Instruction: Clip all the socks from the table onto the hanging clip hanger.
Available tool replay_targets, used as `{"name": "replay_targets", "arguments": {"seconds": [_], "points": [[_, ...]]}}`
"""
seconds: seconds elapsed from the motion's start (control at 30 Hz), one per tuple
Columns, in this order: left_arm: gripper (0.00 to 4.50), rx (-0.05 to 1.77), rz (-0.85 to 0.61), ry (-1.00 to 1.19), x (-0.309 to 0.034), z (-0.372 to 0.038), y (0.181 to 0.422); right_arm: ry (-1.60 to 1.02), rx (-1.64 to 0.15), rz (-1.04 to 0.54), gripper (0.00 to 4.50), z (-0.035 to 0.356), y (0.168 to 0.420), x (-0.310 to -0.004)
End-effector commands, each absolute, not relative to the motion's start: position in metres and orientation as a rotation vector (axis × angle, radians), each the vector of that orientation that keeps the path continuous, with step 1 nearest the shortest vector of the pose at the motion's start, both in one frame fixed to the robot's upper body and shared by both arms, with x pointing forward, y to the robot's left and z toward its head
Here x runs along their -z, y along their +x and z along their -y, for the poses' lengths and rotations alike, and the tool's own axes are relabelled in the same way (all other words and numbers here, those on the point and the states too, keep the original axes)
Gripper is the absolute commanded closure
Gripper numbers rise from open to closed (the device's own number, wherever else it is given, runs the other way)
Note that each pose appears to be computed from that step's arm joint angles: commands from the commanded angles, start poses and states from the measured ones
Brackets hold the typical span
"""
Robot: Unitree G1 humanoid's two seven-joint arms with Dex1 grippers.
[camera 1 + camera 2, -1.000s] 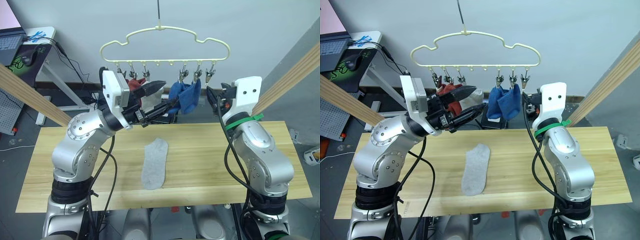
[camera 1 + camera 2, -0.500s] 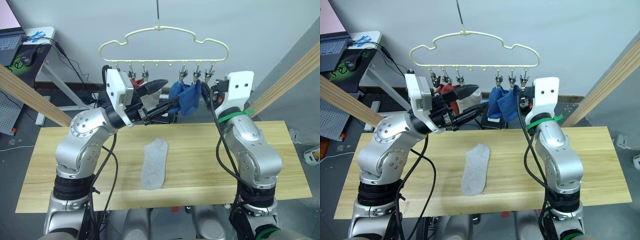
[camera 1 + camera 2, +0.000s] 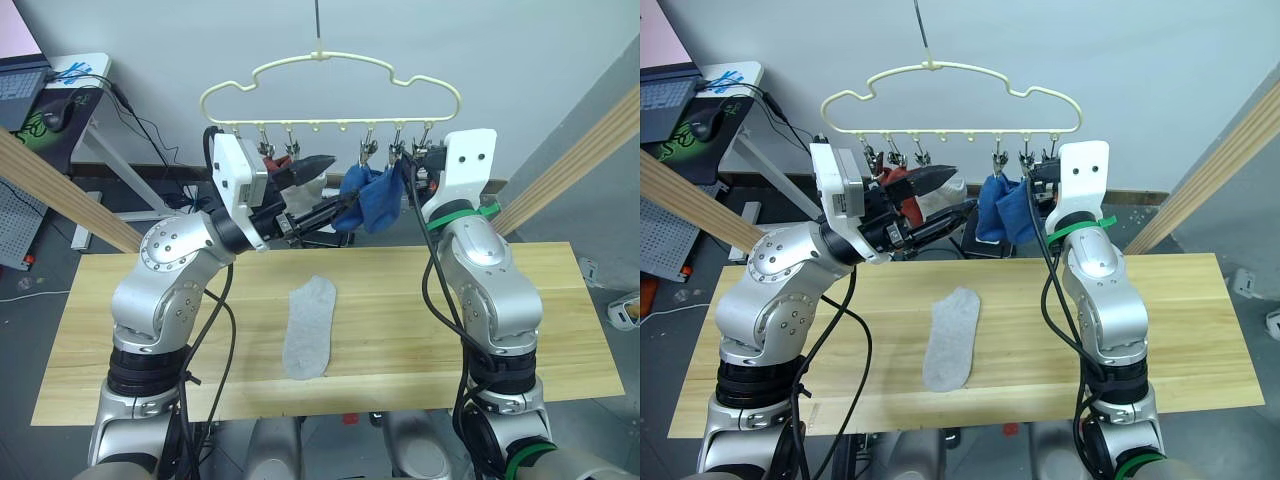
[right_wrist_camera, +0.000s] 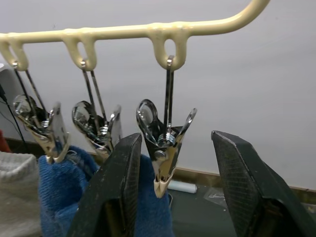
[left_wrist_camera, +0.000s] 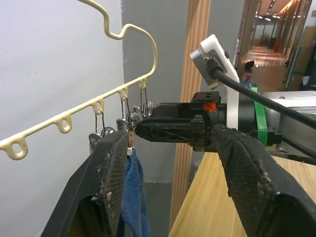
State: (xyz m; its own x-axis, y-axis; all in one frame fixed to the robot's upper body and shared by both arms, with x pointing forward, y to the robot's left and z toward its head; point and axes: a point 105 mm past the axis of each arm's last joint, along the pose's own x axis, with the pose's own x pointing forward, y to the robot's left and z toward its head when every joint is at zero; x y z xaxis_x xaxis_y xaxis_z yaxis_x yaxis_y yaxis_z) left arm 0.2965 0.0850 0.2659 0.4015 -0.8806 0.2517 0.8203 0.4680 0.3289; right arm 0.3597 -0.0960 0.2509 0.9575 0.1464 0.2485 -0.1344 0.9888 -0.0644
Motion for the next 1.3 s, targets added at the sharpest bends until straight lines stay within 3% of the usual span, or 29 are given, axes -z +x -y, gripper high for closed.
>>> {"name": "replay_targets", "arguments": {"seconds": [0.03, 0.6, 1.3], "points": [[1.57, 1.101, 0.469, 0.19, -0.274, -0.08, 0.289, -0.034, -0.122, 0.332, 2.18, 0.095, 0.355, -0.267], [1.57, 1.096, 0.462, 0.188, -0.272, -0.079, 0.288, 0.038, -0.169, 0.36, 2.18, 0.071, 0.362, -0.281], [1.57, 1.096, 0.452, 0.191, -0.269, -0.079, 0.287, 0.12, -0.102, 0.329, 2.18, 0.071, 0.363, -0.284]]}}
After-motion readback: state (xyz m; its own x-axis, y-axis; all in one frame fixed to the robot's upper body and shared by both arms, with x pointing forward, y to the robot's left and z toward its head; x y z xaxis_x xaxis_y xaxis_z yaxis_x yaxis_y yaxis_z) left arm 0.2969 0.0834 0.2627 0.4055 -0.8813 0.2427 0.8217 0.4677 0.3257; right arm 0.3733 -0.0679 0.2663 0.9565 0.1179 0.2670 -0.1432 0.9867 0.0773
